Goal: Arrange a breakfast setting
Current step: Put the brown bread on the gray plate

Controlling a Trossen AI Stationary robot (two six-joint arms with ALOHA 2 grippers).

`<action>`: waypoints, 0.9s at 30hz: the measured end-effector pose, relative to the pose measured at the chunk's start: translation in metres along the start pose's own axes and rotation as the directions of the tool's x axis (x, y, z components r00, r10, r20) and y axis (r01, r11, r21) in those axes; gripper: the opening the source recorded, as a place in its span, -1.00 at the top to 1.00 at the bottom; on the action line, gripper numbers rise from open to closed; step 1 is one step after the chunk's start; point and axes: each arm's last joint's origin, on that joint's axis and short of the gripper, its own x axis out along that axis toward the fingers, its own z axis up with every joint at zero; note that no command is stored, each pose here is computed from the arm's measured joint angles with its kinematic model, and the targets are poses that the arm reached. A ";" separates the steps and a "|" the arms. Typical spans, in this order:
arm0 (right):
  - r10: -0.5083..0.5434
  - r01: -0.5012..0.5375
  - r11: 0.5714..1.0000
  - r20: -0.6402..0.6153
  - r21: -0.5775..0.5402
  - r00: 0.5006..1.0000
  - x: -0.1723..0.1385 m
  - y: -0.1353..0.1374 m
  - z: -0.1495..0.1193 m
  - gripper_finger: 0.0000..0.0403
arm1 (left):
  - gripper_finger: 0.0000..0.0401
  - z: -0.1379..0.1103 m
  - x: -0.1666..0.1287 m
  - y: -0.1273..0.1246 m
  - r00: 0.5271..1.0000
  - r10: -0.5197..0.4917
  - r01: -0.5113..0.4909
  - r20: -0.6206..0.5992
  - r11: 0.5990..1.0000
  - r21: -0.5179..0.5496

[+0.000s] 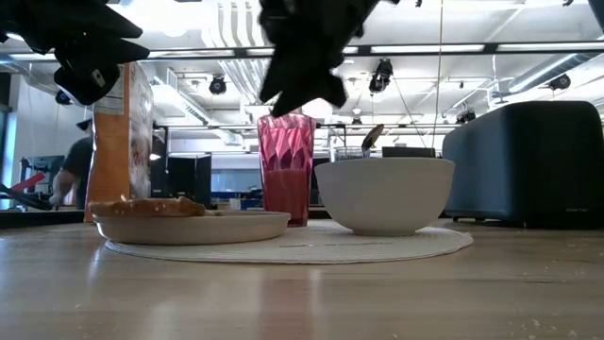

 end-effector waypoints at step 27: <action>-0.079 0.094 0.991 -0.145 0.099 0.986 -0.045 0.029 -0.030 0.29 | 0.54 -0.015 0.003 0.008 0.987 0.037 -0.064 -0.156 0.983 -0.172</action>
